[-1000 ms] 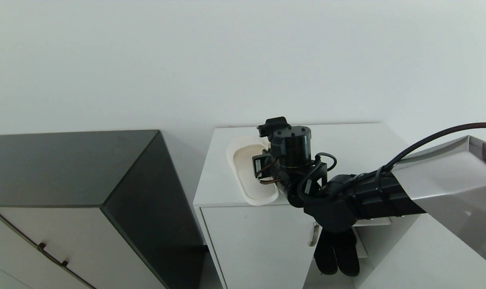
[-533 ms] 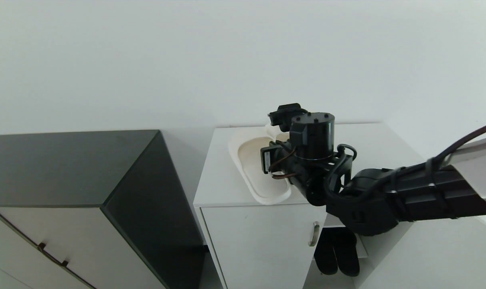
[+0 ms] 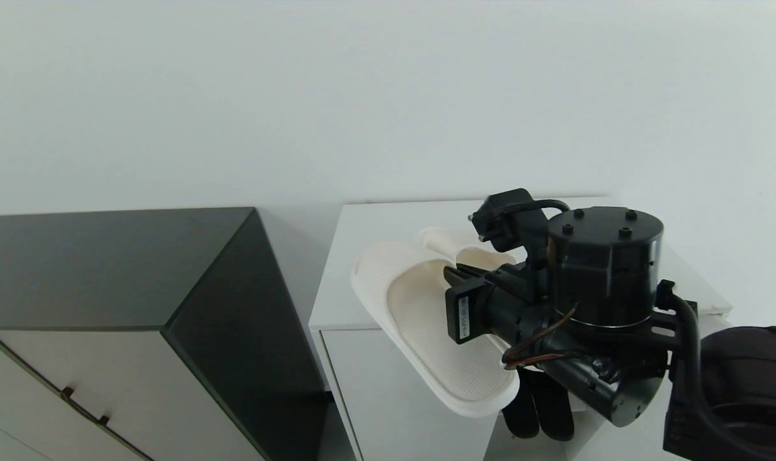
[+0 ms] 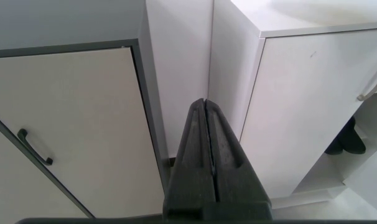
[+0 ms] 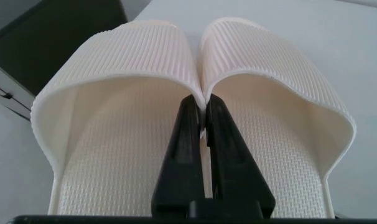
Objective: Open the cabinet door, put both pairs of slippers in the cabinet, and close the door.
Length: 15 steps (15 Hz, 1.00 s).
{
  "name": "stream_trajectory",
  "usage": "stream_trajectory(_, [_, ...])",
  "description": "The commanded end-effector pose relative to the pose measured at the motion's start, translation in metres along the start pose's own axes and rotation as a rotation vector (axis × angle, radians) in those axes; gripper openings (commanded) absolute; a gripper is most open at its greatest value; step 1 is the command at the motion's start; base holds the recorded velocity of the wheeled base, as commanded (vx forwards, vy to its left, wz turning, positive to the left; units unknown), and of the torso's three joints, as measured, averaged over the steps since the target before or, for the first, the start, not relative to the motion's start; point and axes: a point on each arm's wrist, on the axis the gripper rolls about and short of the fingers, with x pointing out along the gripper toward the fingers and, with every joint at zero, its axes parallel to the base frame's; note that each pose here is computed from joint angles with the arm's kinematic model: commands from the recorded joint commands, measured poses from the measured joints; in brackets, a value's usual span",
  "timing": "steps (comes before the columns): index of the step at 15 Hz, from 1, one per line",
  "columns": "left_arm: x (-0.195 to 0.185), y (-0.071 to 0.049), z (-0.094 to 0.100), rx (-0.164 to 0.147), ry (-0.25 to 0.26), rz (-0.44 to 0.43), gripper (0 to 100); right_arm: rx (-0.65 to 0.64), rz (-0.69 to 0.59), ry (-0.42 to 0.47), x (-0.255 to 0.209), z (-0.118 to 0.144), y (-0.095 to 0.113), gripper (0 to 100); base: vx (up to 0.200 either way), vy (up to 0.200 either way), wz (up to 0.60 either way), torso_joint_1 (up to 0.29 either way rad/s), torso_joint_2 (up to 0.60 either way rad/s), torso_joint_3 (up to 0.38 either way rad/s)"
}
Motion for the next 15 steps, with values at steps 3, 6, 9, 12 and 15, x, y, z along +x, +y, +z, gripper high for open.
stream_trajectory(3, [0.0, 0.0, 0.0, 0.0, 0.001, 0.0, 0, 0.004, 0.013, -0.008, -0.007, 0.003, -0.001, 0, 0.0, 0.0, 0.0, 0.0, 0.0, 0.0])
stream_trajectory(6, [0.0, 0.0, 0.0, 0.0, 0.001, 0.0, 0, 0.001, 0.009, -0.003, -0.006, 0.001, -0.001, 0, 0.0, 0.0, 0.0, 0.0, 0.0, 0.0])
stream_trajectory(9, [0.0, 0.0, 0.0, 0.0, 0.002, 0.0, 0, -0.003, -0.009, 0.011, 0.001, -0.003, -0.004, 0, 0.0, 0.0, 0.0, 0.0, 0.0, 0.0])
stream_trajectory(12, [0.0, 0.0, 0.0, 0.0, 0.001, 0.0, 0, -0.009, -0.012, 0.02, 0.004, -0.007, -0.002, 0, -0.133, 0.0, 0.0, 0.005, 0.0, 0.002])
stream_trajectory(15, [0.0, 0.0, 0.0, 0.0, 0.001, 0.0, 0, -0.012, -0.015, 0.022, 0.006, -0.008, -0.002, 0, -0.2, 0.0, 0.0, 0.004, 0.01, 0.001])
